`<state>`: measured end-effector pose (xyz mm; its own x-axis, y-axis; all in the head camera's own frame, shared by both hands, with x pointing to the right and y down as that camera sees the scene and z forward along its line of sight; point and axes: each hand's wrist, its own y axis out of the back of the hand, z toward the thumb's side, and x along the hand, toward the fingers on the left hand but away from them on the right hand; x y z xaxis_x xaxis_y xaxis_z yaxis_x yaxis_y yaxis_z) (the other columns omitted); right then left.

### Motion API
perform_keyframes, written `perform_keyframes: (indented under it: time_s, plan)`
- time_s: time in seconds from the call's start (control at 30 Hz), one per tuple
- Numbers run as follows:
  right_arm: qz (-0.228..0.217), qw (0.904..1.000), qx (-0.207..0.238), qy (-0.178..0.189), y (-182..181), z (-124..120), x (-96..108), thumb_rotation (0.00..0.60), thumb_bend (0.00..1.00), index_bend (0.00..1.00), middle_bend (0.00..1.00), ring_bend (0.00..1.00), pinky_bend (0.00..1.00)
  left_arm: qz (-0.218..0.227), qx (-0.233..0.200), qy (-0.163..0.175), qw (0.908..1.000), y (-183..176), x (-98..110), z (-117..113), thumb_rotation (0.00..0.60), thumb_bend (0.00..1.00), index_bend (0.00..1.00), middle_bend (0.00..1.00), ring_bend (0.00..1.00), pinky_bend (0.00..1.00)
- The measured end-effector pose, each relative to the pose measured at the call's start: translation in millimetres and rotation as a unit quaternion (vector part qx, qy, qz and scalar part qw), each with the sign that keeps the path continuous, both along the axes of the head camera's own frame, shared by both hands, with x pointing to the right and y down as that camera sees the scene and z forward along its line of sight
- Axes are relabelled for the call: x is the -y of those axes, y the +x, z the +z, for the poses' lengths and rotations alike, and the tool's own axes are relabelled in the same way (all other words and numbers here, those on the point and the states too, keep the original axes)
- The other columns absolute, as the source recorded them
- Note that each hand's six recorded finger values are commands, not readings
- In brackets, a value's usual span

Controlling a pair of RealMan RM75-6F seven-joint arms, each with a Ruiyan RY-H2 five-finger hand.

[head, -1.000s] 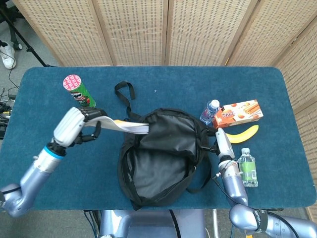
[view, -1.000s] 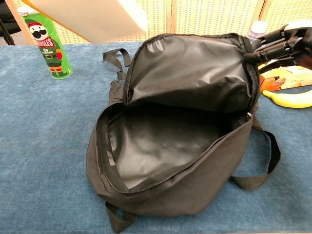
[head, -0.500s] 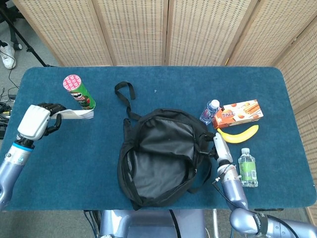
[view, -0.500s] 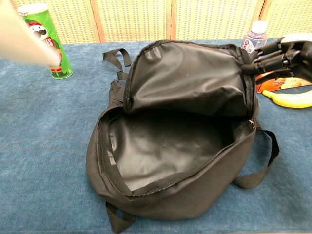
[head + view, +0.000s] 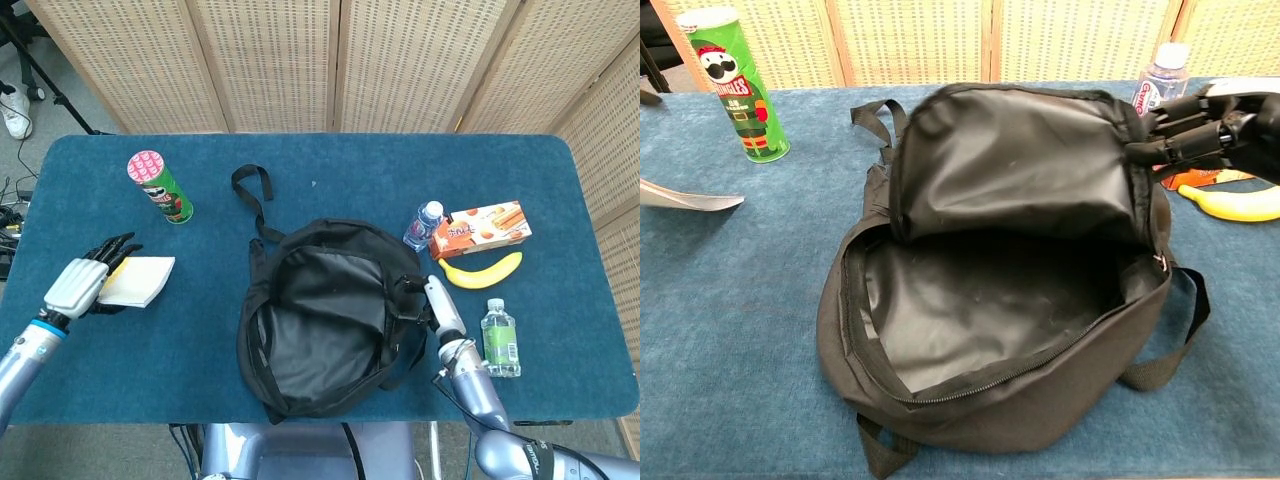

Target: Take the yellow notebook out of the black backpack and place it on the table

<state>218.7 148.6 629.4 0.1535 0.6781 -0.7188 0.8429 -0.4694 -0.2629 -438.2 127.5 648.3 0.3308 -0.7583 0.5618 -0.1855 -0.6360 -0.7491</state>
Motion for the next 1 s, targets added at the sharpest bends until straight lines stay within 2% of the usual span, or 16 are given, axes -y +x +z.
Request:
perform_keyframes:
  time_s: [0.07,0.23,0.3,0.43,0.5,0.6,0.63,0.73,0.77,0.83,0.87,0.93,0.97,1.0]
  plan:
    - [-0.038,0.9992,0.008,0.012,-4.7,-5.8,0.5,0.6,0.0,0.27,0.09,0.01,0.13,-0.01,-0.018,-0.02,0.9996,-4.1,-4.3,-17.4,0.6,0.13,0.0,0.0,0.0,0.08]
    - [-0.139,0.9882,0.003,0.063,-11.2,-23.1,3.5,0.6,0.0,0.24,0.03,0.0,0.12,-0.02,-0.042,-0.034,0.9983,-13.0,-12.3,-58.3,0.6,0.13,0.0,0.0,0.0,0.05]
    - [-0.185,0.9785,-0.008,0.09,-11.7,-31.3,5.1,0.6,0.0,0.24,0.03,0.0,0.12,-0.02,-0.043,-0.024,0.9986,-14.0,-14.1,-67.4,0.6,0.13,0.0,0.0,0.0,0.04]
    - [-0.27,0.9497,-0.044,0.152,-8.2,-45.3,8.7,0.6,0.0,0.24,0.03,0.0,0.12,-0.016,-0.027,0.014,0.9994,-14.6,-19.9,-82.6,0.6,0.13,0.0,0.0,0.0,0.02]
    - [-0.316,0.927,-0.071,0.189,-3.4,-51.2,10.5,0.6,0.0,0.24,0.03,0.0,0.12,-0.018,-0.018,0.032,0.9992,-14.6,-23.1,-89.1,0.6,0.13,0.0,0.0,0.0,0.02]
    - [-0.377,0.8855,-0.122,0.242,12.4,-56.4,14.9,0.6,0.0,0.23,0.03,0.0,0.1,-0.025,-0.007,0.059,0.9979,-14.5,-27.5,-99.4,0.6,0.13,0.0,0.0,0.0,0.02]
    - [-0.398,0.8671,-0.147,0.26,23.0,-57.0,17.8,0.6,0.0,0.23,0.03,0.0,0.08,-0.026,0.001,0.071,0.9971,-14.9,-27.7,-102.3,0.6,0.13,0.0,0.0,0.0,0.02]
    - [-0.432,0.8272,-0.211,0.29,55.1,-56.2,28.1,0.6,0.0,0.23,0.03,0.0,0.07,-0.025,0.025,0.09,0.9954,-17.1,-27.8,-104.7,0.6,0.13,0.0,0.0,0.0,0.02]
    - [-0.444,0.8087,-0.24,0.301,71.1,-56.6,33.3,0.6,0.0,0.23,0.03,0.0,0.06,-0.025,0.032,0.096,0.9945,-17.8,-28.1,-105.6,0.6,0.14,0.0,0.0,0.0,0.02]
    - [-0.46,0.7805,-0.282,0.316,95.4,-58.6,40.1,0.6,0.0,0.23,0.03,0.0,0.06,-0.029,0.048,0.109,0.9924,-19.4,-30.0,-107.8,0.6,0.18,0.0,0.0,0.0,0.02]
    - [-0.467,0.7631,-0.308,0.323,112.4,-61.1,43.9,0.6,0.0,0.23,0.03,0.0,0.06,-0.029,0.054,0.113,0.9917,-20.0,-31.5,-108.3,0.6,0.19,0.0,0.0,0.0,0.02]
    - [-0.466,0.7442,-0.344,0.332,137.3,-67.0,46.7,0.6,0.0,0.22,0.03,0.0,0.06,-0.029,0.07,0.117,0.9902,-21.1,-36.2,-107.8,0.6,0.21,0.0,0.0,0.0,0.02]
    - [-0.458,0.7389,-0.363,0.336,152.2,-71.7,45.3,0.6,0.0,0.22,0.03,0.0,0.06,-0.03,0.077,0.117,0.9897,-21.5,-39.0,-107.0,0.6,0.21,0.0,0.0,0.0,0.02]
    - [-0.448,0.7384,-0.374,0.337,162.2,-75.2,42.6,0.6,0.0,0.22,0.03,0.0,0.06,-0.032,0.082,0.116,0.9893,-21.8,-42.6,-106.1,0.6,0.21,0.0,0.0,0.0,0.01]
